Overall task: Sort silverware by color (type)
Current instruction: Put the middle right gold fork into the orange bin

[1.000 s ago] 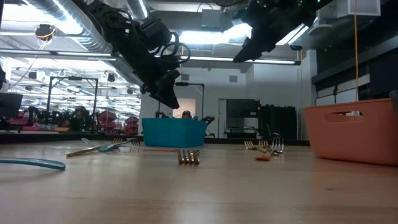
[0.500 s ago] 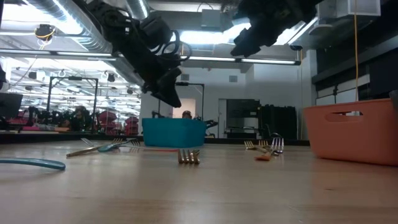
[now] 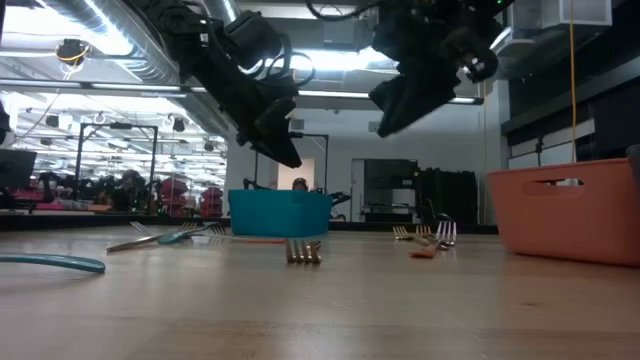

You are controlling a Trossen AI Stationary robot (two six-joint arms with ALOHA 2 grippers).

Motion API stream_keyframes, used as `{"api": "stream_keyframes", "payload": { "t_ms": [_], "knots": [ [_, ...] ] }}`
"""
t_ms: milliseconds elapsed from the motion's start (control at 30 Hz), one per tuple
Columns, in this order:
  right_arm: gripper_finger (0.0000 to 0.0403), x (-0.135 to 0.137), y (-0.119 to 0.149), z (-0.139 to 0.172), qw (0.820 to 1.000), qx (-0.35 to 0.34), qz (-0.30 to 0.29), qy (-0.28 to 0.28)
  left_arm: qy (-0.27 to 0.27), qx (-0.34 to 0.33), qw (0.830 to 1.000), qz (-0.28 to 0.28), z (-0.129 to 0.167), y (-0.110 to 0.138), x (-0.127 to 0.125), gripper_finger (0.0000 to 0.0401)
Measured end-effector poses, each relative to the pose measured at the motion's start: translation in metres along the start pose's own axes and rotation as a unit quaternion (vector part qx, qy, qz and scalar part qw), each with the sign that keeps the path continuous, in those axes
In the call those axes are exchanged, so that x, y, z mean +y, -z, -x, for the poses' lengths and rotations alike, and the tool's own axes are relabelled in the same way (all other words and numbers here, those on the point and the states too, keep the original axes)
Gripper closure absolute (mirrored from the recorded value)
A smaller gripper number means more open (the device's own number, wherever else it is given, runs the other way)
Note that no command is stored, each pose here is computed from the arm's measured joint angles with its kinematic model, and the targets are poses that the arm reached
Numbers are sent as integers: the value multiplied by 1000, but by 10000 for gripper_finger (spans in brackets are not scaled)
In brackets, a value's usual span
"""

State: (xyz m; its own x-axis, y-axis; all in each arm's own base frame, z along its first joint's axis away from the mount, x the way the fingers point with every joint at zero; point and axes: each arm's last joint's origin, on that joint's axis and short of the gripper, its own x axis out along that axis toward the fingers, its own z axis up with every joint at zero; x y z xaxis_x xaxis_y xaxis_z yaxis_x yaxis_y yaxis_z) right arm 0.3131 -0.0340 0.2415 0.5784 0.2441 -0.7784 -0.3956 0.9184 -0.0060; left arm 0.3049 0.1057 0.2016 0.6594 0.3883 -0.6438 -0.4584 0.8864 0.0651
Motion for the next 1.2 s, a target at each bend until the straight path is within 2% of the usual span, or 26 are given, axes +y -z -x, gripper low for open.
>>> {"api": "stream_keyframes", "payload": {
  "t_ms": [267, 700, 1200],
  "knots": [
    [311, 0, 12, 0, 993, 90, 54, 44, 11, 0, 1000, -10, 1, 1, -9, 321],
    [311, -7, 27, -26, 979, 181, 73, 62, 10, 0, 1000, -11, 2, 1, -9, 321],
    [311, -11, 46, -60, 964, 249, 86, 27, 10, 0, 1000, -11, 2, 1, -9, 321]
  ]
}}
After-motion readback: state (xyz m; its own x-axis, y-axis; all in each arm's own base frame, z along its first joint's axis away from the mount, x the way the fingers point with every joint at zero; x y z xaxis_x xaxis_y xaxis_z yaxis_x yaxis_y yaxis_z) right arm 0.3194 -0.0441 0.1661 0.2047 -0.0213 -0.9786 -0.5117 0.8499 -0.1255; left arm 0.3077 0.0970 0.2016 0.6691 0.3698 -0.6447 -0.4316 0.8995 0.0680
